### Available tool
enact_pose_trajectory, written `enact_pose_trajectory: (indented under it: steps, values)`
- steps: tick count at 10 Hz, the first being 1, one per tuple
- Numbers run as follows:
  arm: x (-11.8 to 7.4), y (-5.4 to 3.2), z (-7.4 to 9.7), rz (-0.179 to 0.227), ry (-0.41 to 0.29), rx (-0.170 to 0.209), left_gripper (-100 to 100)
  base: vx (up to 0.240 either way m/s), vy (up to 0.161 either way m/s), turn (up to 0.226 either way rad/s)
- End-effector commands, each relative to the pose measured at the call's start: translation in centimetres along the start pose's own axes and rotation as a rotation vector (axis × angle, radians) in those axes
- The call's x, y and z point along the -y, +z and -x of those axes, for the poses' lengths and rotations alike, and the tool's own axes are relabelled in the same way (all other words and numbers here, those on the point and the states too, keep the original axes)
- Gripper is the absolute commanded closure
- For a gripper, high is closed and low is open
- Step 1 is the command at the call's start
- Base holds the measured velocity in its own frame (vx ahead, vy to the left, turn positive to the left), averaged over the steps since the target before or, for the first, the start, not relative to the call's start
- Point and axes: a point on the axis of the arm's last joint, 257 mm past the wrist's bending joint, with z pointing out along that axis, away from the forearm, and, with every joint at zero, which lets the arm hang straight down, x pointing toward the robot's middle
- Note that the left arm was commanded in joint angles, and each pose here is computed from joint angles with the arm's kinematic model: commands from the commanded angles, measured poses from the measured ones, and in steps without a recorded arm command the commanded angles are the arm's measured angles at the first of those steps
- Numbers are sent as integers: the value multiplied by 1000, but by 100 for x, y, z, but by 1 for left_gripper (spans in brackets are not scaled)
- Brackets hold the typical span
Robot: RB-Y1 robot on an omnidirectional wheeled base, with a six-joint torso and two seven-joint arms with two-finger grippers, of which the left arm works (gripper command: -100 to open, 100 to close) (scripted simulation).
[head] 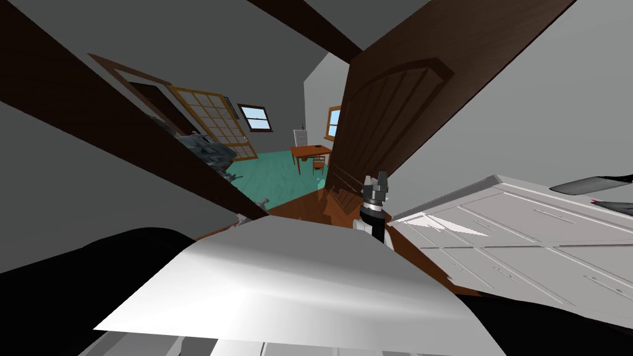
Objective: Pull the door open
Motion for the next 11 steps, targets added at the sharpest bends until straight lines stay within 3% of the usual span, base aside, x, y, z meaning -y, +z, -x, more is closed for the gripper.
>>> enact_pose_trajectory:
  steps: [1,2,3,8,9,11]
  values:
    - [55,20,24,-17,-1,-1,-100,198,-50,-43]
    - [25,14,12,-9,0,0,-100,90,-20,-8]
    - [25,14,12,-9,0,0,100,-7,3,9]
    - [25,14,12,-9,0,0,100,-17,4,-4]
    - [-64,-7,-28,22,3,-5,100,-79,25,-192]
    - [-121,-63,-145,41,6,-31,100,-159,57,-264]
